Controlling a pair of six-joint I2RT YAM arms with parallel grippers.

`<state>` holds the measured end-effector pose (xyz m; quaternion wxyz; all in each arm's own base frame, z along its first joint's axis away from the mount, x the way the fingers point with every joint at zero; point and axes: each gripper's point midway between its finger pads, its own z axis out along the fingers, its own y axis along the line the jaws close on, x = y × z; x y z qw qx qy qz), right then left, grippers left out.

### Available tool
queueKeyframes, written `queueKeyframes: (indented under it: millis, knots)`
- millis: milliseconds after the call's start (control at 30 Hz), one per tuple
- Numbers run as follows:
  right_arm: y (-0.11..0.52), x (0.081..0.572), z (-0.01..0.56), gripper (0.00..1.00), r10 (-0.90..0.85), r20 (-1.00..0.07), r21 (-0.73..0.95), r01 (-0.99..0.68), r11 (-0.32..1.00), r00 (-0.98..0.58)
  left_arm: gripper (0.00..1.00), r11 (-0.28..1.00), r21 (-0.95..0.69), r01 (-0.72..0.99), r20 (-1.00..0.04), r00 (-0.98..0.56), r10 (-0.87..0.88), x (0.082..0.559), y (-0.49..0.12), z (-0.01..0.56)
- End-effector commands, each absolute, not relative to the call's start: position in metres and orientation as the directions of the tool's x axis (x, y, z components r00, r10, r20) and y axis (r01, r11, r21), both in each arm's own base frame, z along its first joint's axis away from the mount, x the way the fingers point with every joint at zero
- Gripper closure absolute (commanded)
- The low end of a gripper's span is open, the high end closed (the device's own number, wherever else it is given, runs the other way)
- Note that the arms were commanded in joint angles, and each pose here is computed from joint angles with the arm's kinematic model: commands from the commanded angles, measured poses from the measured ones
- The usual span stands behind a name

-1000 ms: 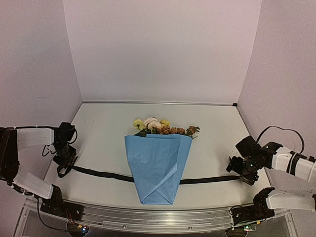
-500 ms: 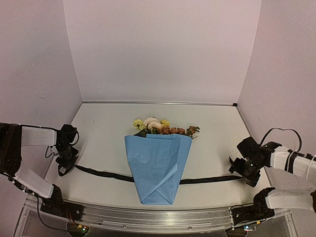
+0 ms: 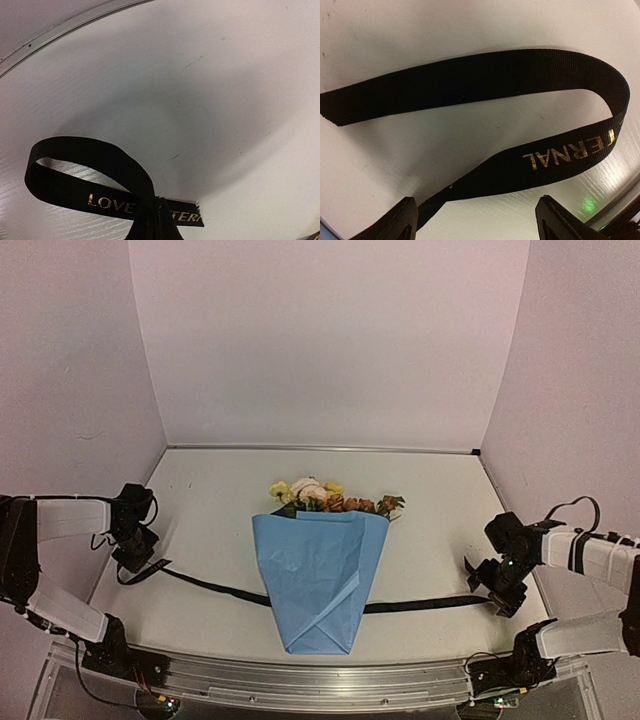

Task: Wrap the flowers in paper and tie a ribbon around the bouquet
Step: Pick up the right side of the ribbon from the center of the board.

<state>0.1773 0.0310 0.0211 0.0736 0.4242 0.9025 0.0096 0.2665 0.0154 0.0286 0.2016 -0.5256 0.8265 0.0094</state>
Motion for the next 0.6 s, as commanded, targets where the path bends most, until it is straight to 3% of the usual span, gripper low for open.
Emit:
queueKeyframes:
  millis: [0,367,500,567]
  knots:
    - [0.025,0.187,0.021,0.17,0.792,-0.145,0.073,0.791,0.607,-0.594,1.00,0.472,-0.263,-0.842,-0.394,-0.353,-0.849,0.288,0.018,0.053]
    - [-0.004,0.181,0.003,0.23,0.829,-0.228,0.029,0.848,0.530,-0.510,1.00,0.498,-0.275,-0.823,-0.396,-0.375,-0.838,0.294,0.015,0.055]
    - [-0.005,0.187,0.002,0.44,0.815,-0.232,0.011,0.837,0.548,-0.531,1.00,0.506,-0.278,-0.816,-0.401,-0.380,-0.834,0.297,0.014,0.057]
    - [-0.006,0.193,0.003,0.64,0.803,-0.231,0.004,0.825,0.565,-0.549,1.00,0.519,-0.286,-0.806,-0.407,-0.388,-0.827,0.301,0.013,0.059]
